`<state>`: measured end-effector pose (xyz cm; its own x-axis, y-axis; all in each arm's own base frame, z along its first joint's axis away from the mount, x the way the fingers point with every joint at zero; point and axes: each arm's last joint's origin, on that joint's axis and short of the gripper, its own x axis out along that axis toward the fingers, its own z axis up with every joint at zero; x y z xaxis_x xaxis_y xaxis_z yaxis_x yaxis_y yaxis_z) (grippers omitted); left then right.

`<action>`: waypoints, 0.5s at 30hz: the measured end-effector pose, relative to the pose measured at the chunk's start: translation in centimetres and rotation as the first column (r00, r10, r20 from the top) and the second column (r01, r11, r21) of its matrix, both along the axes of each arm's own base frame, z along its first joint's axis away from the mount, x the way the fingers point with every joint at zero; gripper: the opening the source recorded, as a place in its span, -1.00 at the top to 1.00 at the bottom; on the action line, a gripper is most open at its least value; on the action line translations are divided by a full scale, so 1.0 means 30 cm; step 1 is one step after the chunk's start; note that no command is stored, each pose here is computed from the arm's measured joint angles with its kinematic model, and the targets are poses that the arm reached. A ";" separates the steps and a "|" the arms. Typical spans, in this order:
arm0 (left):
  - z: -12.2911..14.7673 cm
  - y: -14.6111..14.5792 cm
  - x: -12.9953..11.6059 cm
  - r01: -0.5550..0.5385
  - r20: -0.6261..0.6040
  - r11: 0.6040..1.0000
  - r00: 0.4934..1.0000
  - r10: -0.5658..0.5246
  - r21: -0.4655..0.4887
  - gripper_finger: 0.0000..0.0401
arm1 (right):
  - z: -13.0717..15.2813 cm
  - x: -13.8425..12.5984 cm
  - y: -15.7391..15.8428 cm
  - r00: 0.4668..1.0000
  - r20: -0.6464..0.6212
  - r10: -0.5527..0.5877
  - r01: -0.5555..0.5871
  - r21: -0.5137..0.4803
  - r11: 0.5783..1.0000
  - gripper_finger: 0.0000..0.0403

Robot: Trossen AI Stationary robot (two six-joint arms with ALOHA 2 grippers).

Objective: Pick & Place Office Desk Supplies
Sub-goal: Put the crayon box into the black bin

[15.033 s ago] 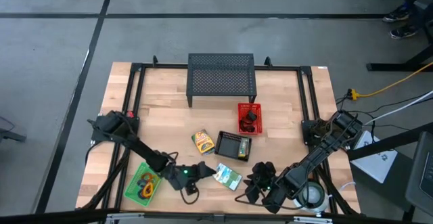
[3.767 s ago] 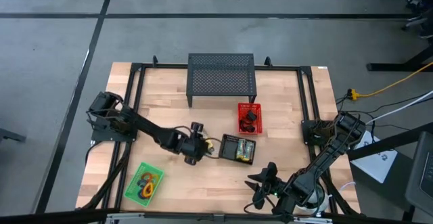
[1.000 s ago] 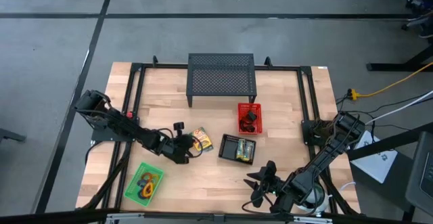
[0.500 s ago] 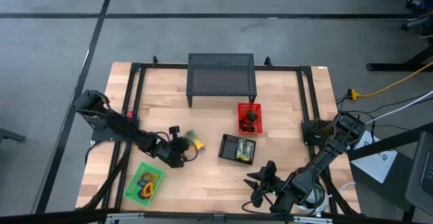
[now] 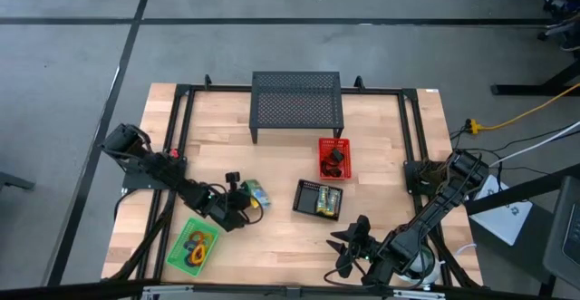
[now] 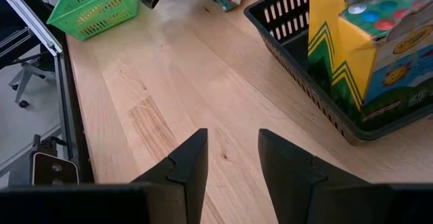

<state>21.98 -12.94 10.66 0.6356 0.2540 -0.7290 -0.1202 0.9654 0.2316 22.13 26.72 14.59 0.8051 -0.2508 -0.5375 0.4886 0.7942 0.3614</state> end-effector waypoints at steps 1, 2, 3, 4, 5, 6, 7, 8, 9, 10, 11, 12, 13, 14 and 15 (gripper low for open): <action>0.000 0.000 0.000 0.008 -0.002 1.000 1.000 -0.007 0.006 0.99 | 0.000 0.000 0.000 1.000 0.000 0.000 0.000 0.000 1.000 0.35; 0.000 0.001 0.001 0.012 -0.003 1.000 1.000 -0.012 0.011 0.99 | 0.000 0.000 0.000 1.000 0.000 0.000 0.000 -0.001 1.000 0.35; 0.001 0.003 0.003 0.016 -0.005 1.000 1.000 -0.015 0.017 0.99 | 0.000 0.000 0.000 1.000 0.002 -0.001 0.001 -0.002 1.000 0.35; 0.001 0.007 0.005 0.015 -0.005 1.000 1.000 -0.014 0.018 0.99 | 0.000 0.000 -0.001 1.000 0.003 -0.002 0.002 -0.003 1.000 0.35; 0.001 0.010 0.007 0.014 -0.007 1.000 1.000 -0.014 0.017 0.99 | 0.000 0.000 0.000 1.000 0.003 -0.001 0.001 -0.004 1.000 0.35; 0.001 0.011 0.009 0.014 -0.009 1.000 1.000 -0.014 0.013 0.99 | 0.000 0.000 -0.001 1.000 0.002 -0.001 0.001 -0.005 1.000 0.35; 0.001 0.014 0.010 0.013 -0.010 1.000 1.000 -0.013 0.011 0.99 | 0.000 0.000 -0.001 1.000 0.003 -0.002 0.002 -0.006 1.000 0.35; 0.001 0.014 0.011 0.017 -0.011 1.000 1.000 -0.017 0.011 0.98 | 0.000 0.000 -0.001 1.000 0.004 -0.002 0.002 -0.007 1.000 0.35; 0.002 0.014 0.012 0.021 -0.010 1.000 1.000 -0.020 0.013 0.98 | 0.000 0.000 -0.001 1.000 0.004 -0.002 0.002 -0.007 1.000 0.35; 0.002 0.014 0.012 0.025 -0.009 1.000 1.000 -0.025 0.016 0.98 | 0.000 0.000 -0.001 1.000 0.005 -0.003 0.003 -0.007 1.000 0.35; 0.003 0.013 0.013 0.031 -0.008 0.999 0.999 -0.031 0.019 0.98 | 0.000 0.001 -0.002 1.000 0.005 -0.003 0.003 -0.007 1.000 0.35; 0.004 0.012 0.015 0.036 -0.005 0.999 0.999 -0.035 0.020 0.98 | 0.000 0.002 -0.002 1.000 0.005 -0.004 0.004 -0.007 1.000 0.35; 0.004 0.012 0.016 0.036 -0.001 0.999 0.999 -0.036 0.018 0.98 | 0.000 0.003 -0.003 1.000 0.005 -0.005 0.005 -0.007 1.000 0.35; 0.005 0.011 0.016 0.038 0.000 0.999 0.999 -0.038 0.014 0.98 | 0.000 0.004 -0.004 1.000 0.004 -0.006 0.006 -0.008 1.000 0.35; 0.005 0.011 0.018 0.039 0.000 0.999 0.999 -0.039 0.010 0.98 | 0.000 0.006 -0.006 1.000 0.005 -0.008 0.008 -0.007 1.000 0.35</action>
<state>22.50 -12.60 10.81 0.6455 0.2366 -0.7262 -0.0829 0.9669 0.2413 22.31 26.55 14.60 0.8054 -0.2615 -0.5319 0.4936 0.7926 0.3578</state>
